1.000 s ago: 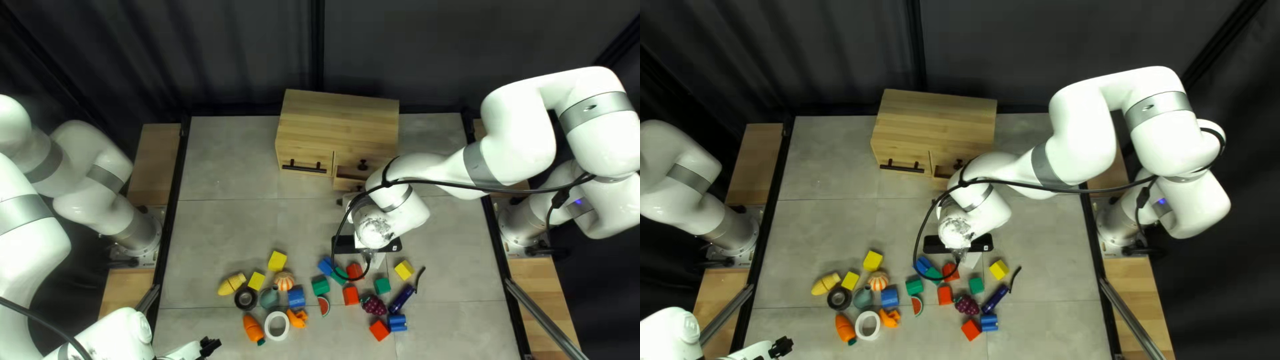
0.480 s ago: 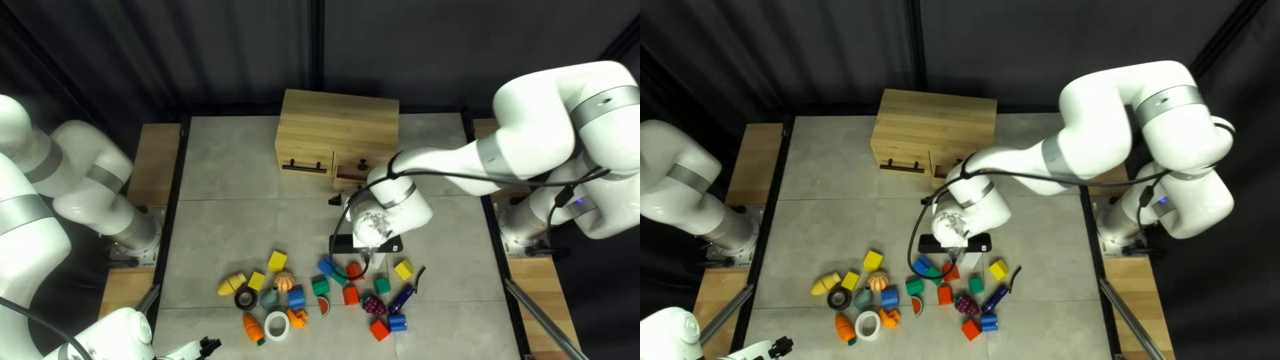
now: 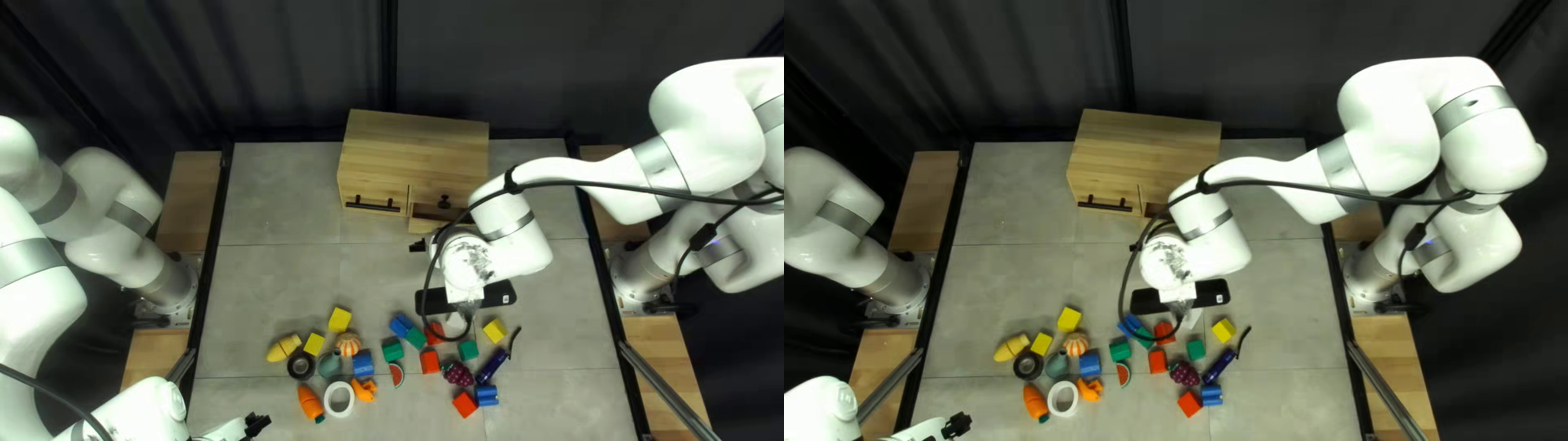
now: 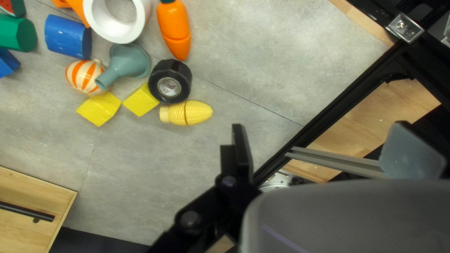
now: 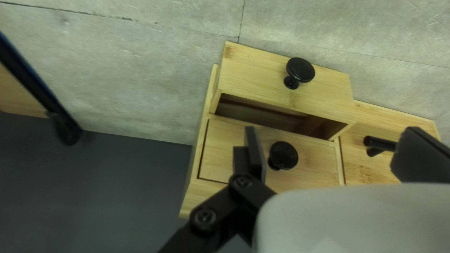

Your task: Open drawers and place objects into drawer and close

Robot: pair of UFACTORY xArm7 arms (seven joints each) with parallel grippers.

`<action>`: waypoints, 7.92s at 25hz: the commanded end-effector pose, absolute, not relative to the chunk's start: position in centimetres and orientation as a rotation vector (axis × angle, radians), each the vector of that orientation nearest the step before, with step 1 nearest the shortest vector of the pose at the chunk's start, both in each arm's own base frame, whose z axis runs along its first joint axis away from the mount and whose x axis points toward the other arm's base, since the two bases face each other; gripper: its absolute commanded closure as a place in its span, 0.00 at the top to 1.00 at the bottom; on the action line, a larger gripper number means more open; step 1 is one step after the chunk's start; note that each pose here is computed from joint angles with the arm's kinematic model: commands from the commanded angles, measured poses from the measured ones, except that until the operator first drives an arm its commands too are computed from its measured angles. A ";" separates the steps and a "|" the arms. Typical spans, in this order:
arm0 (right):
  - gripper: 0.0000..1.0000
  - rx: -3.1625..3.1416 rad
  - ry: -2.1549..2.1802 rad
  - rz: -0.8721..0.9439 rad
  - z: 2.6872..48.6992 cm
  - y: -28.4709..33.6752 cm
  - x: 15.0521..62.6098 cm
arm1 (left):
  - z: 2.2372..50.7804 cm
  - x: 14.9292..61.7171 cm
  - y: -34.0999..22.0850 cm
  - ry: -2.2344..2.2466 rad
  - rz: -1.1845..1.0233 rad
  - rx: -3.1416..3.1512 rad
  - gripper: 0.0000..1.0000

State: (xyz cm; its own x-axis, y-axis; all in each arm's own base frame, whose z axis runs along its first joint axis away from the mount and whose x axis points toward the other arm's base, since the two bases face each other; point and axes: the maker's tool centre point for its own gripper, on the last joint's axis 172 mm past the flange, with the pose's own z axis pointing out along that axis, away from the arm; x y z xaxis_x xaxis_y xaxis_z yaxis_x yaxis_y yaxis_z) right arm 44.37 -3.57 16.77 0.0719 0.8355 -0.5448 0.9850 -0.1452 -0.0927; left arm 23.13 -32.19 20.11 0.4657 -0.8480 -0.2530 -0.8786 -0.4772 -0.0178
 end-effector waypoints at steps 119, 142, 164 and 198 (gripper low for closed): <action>1.00 2.363 -0.086 -0.129 16.8 -20.0 38.0 | 20.1 23.1 -32.2 1.520 0.316 -2.562 1.00; 1.00 2.323 -0.067 -0.163 18.9 -19.4 36.6 | 20.1 23.1 -32.2 1.520 0.316 -2.562 1.00; 1.00 2.576 -0.221 -0.166 18.4 -4.3 37.9 | 20.1 23.1 -32.2 1.520 0.316 -2.562 1.00; 1.00 2.757 0.090 -0.055 11.4 -3.1 39.8 | 20.1 23.1 -32.2 1.520 0.316 -2.562 1.00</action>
State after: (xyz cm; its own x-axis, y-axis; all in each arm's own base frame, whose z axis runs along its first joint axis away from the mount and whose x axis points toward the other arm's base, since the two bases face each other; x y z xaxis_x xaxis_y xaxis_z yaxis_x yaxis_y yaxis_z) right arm 40.65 -3.41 13.77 0.9991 -0.0080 -0.0405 0.0075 -0.9292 0.3695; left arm 23.13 -32.19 20.11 0.4657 -0.8480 -0.2530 -0.8786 -0.4772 -0.0178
